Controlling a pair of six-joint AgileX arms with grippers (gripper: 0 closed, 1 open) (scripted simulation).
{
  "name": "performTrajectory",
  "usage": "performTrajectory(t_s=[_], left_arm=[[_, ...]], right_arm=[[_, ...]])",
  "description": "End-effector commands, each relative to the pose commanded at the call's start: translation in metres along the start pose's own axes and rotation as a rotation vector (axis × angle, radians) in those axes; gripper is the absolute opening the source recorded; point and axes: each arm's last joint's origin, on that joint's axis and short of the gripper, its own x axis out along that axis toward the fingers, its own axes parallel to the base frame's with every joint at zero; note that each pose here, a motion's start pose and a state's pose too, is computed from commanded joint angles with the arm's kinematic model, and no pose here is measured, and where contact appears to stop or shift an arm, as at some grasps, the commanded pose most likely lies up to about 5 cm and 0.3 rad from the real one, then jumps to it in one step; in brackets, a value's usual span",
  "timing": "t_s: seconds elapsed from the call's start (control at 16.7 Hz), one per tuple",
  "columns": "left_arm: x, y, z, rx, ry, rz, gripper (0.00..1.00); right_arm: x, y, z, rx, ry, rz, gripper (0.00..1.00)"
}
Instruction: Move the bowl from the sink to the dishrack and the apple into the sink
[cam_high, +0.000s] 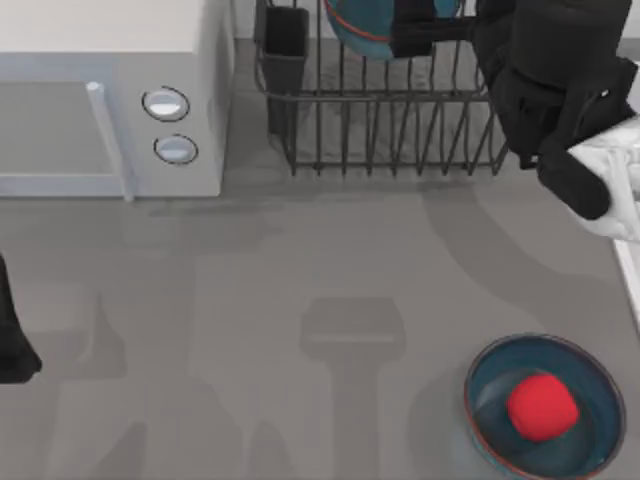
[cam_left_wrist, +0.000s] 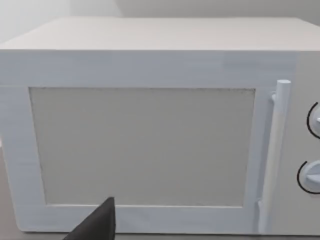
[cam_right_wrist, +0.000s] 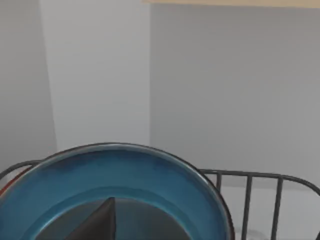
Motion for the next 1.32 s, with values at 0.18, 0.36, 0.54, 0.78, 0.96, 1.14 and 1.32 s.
performTrajectory(t_s=[0.18, 0.36, 0.54, 0.78, 0.96, 1.14, 1.32], left_arm=[[0.0, 0.0, 0.0, 0.0, 0.0, 0.0, 1.0], [0.0, 0.0, 0.0, 0.0, 0.0, 0.0, 1.0], [0.0, 0.0, 0.0, 0.0, 0.0, 0.0, 1.0], [0.0, 0.0, 0.0, 0.0, 0.0, 0.0, 1.0], [0.0, 0.0, 0.0, 0.0, 0.0, 0.0, 1.0], [0.0, 0.0, 0.0, 0.0, 0.0, 0.0, 1.0], [0.0, 0.0, 0.0, 0.0, 0.0, 0.0, 1.0]], right_arm=[[-0.05, -0.053, 0.011, 0.002, 0.026, 0.041, 1.0], [-0.118, -0.103, 0.01, 0.02, 0.028, 0.061, 1.0], [-0.182, -0.138, -0.017, 0.036, 0.023, 0.056, 1.0], [-0.231, -0.159, -0.066, 0.043, 0.011, 0.016, 1.0], [-0.245, -0.166, -0.09, 0.034, -0.011, -0.026, 1.0], [-0.25, -0.17, -0.098, 0.023, -0.036, -0.061, 1.0], [-0.251, -0.171, -0.099, 0.02, -0.043, -0.07, 1.0]])
